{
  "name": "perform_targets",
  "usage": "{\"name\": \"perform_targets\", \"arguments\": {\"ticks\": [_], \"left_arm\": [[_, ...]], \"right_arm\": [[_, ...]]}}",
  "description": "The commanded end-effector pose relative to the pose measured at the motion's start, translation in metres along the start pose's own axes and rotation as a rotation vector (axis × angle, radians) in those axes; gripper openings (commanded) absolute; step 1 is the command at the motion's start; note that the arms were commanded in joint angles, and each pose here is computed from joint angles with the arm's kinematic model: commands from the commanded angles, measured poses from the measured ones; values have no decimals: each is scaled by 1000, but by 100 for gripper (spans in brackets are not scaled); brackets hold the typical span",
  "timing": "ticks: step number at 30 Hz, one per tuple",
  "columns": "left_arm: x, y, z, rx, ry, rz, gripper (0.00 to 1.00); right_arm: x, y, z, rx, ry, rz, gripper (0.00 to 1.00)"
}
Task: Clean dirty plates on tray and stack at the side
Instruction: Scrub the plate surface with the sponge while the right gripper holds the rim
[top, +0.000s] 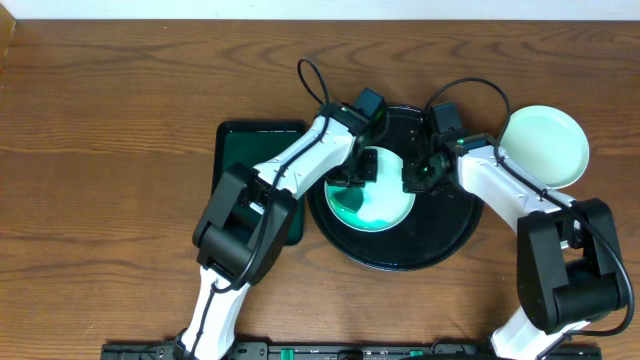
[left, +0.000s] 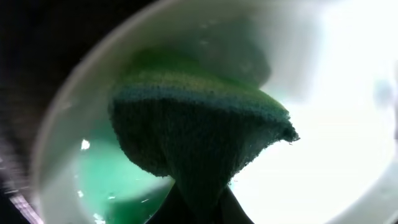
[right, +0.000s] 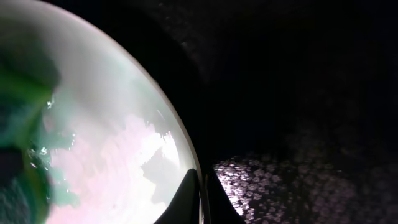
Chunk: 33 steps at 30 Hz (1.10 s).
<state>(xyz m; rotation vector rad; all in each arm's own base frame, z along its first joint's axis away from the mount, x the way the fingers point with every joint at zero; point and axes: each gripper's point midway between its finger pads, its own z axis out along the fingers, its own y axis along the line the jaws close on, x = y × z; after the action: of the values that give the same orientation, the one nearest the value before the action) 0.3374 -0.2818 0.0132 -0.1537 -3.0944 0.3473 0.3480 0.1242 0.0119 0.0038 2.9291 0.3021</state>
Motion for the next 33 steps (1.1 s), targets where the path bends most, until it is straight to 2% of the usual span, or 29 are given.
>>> {"name": "perform_targets", "arguments": {"ticks": [1,5,10,17,28,33], "left_arm": [[36,-44,24,194,170,53,7],[34,-56,13,266,171,58,7],[11,-63,-31,296,48,78,7],[-23,-33,-84,92,-227,75,7],[-14,19,-48,-129,-207,-51,7],[-8,29,-28,-150,-183,-70,7]], "right_arm": [[4,1,0,-2,4,-1,1],[4,1,0,-2,4,-1,1],[4,1,0,-2,4,-1,1],[4,1,0,-2,5,-4,1],[4,1,0,-2,4,-4,1],[4,1,0,-2,4,-4,1]]}}
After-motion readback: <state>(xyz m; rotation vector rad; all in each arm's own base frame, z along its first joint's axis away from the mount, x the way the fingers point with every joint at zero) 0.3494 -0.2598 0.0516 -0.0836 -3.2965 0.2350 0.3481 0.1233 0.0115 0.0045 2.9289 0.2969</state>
